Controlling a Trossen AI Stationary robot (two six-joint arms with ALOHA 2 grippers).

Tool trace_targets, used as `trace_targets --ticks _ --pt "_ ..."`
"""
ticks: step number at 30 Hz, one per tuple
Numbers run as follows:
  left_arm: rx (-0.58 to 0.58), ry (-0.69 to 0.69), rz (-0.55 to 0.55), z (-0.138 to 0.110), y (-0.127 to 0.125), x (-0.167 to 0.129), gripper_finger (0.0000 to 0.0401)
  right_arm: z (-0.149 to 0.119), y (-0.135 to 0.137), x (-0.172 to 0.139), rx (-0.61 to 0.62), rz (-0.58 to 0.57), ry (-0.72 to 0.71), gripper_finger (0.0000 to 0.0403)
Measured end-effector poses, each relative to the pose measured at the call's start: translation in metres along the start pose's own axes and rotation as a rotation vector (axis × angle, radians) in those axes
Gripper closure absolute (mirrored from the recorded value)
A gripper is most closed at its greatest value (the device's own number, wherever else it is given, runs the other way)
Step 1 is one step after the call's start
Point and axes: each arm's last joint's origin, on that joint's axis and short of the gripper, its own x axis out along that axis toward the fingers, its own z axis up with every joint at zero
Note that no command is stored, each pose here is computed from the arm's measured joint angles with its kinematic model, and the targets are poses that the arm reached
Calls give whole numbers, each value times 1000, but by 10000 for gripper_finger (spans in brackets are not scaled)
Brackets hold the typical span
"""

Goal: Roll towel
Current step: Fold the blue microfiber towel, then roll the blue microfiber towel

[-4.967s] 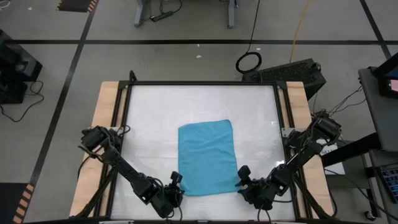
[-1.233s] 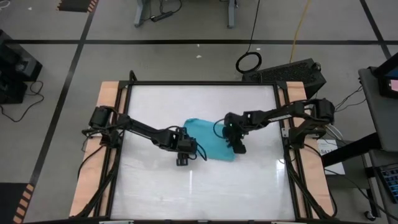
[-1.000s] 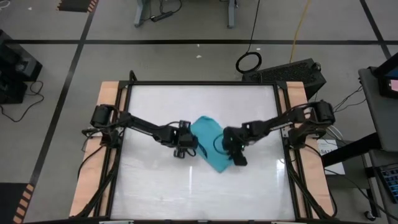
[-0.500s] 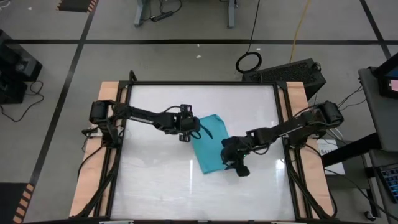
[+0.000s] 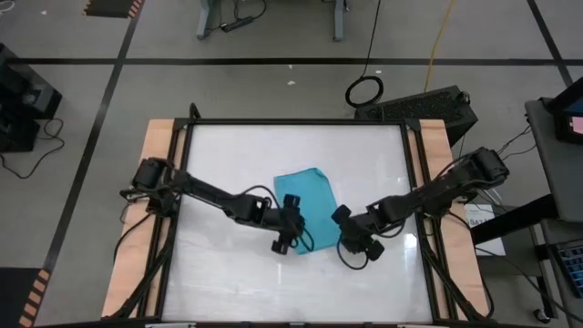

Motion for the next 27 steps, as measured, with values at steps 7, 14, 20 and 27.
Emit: trace_targets --ticks 7,14,20,27 --pt "-92 55 8 -18 5 32 164 -4 0 14 -26 -41 84 246" --pt "-130 80 -90 -26 3 43 164 -5 1 24 -51 -114 151 309" --pt "-120 144 -106 -31 2 41 164 -4 1 27 32 -84 116 386" --pt "-40 173 -116 -30 3 37 164 3 6 28 267 -12 37 398"
